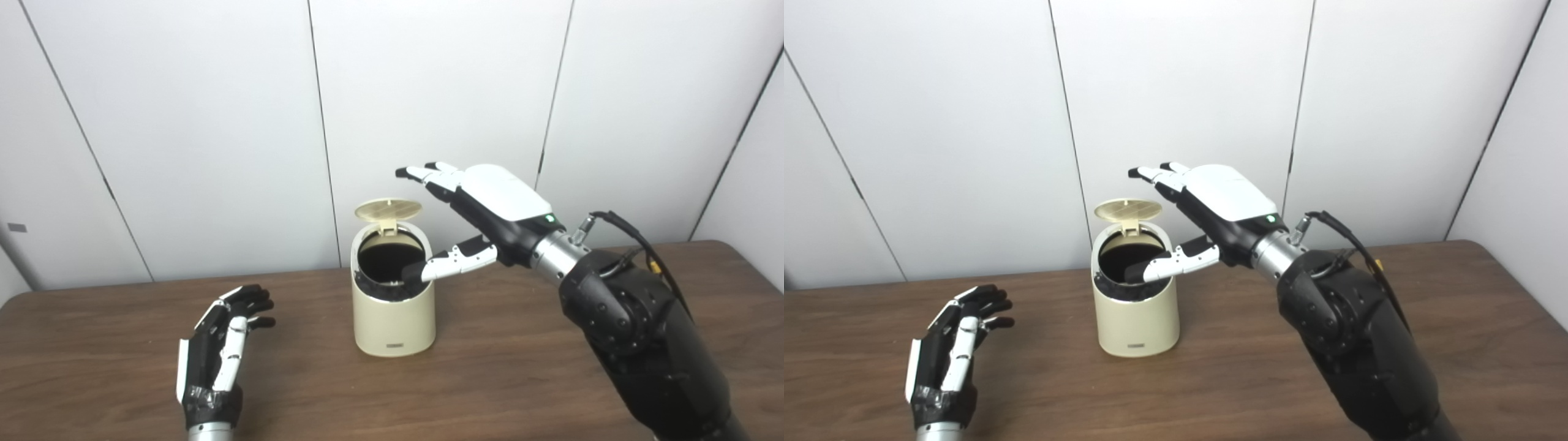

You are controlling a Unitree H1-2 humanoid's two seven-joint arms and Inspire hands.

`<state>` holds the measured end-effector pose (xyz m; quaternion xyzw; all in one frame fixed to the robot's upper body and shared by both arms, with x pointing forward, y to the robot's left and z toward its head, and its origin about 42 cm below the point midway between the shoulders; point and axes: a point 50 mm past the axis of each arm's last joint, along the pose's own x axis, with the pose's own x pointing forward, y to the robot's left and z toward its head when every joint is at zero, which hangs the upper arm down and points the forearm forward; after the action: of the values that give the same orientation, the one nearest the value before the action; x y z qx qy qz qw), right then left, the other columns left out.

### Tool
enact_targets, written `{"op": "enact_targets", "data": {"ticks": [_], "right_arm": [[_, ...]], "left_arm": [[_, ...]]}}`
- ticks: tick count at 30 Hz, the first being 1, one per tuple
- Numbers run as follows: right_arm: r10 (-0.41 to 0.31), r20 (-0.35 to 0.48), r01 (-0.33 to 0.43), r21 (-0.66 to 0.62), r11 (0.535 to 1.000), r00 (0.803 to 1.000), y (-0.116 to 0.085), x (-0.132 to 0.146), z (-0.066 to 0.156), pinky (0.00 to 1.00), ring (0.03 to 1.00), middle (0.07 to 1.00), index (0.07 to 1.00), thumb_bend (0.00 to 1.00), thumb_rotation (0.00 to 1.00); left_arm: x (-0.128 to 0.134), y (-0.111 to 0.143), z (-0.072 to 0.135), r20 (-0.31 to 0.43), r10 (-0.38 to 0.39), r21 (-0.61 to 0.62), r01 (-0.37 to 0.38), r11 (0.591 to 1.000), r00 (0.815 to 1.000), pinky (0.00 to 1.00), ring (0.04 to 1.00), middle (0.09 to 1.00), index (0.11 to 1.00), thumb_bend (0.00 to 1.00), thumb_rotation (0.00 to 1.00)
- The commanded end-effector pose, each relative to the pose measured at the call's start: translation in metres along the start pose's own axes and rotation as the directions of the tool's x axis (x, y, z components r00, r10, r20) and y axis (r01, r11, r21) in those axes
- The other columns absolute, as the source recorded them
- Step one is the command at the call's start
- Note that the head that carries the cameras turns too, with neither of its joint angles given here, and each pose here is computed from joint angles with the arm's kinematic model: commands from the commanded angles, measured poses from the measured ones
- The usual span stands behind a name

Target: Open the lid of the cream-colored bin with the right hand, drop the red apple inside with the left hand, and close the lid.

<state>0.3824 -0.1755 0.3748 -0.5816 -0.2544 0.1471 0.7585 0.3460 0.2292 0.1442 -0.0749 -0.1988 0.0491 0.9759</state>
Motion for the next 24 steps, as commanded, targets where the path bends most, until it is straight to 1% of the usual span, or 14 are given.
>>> {"op": "enact_targets", "data": {"ticks": [1,7,10,12,19,22,24], "right_arm": [[-0.036,0.010,0.036,-0.052,0.998,0.999,-0.024,0.009,0.005,0.87,0.946,0.917,0.911,0.89,0.85],[0.030,0.013,-0.029,-0.053,0.998,0.999,-0.021,0.019,0.011,0.89,0.956,0.938,0.919,0.87,0.82],[0.075,0.002,-0.075,-0.076,0.994,0.997,-0.021,0.024,0.013,0.92,0.961,0.936,0.925,0.87,0.85],[0.089,-0.001,-0.089,-0.085,0.992,0.996,-0.022,0.027,0.014,0.92,0.964,0.929,0.922,0.87,0.86],[0.097,0.003,-0.096,-0.107,0.990,0.995,-0.022,0.037,0.016,0.91,0.956,0.916,0.905,0.89,0.85],[0.090,0.007,-0.088,-0.118,0.989,0.996,-0.023,0.040,0.017,0.90,0.948,0.913,0.902,0.89,0.85],[0.072,0.018,-0.069,-0.116,0.991,0.997,-0.024,0.042,0.017,0.88,0.938,0.907,0.898,0.89,0.84]], "left_arm": [[0.010,-0.006,0.010,0.071,-0.008,-0.005,0.009,1.000,0.997,0.58,0.669,0.678,0.670,0.31,0.53],[0.010,-0.007,0.011,0.069,0.002,-0.006,-0.002,1.000,0.998,0.58,0.664,0.674,0.663,0.32,0.53],[0.011,-0.008,0.011,0.068,0.003,-0.011,-0.002,1.000,0.998,0.58,0.663,0.673,0.662,0.31,0.53],[0.011,-0.009,0.011,0.068,0.004,-0.013,-0.003,1.000,0.998,0.58,0.661,0.670,0.659,0.31,0.53],[0.010,-0.011,0.012,0.070,0.005,-0.015,-0.004,1.000,0.998,0.58,0.658,0.668,0.659,0.31,0.53],[0.010,-0.011,0.012,0.072,0.001,-0.016,0.000,1.000,0.997,0.59,0.663,0.671,0.659,0.31,0.53],[0.010,-0.012,0.012,0.070,0.001,-0.021,0.000,1.000,0.998,0.59,0.662,0.671,0.658,0.31,0.53]]}}
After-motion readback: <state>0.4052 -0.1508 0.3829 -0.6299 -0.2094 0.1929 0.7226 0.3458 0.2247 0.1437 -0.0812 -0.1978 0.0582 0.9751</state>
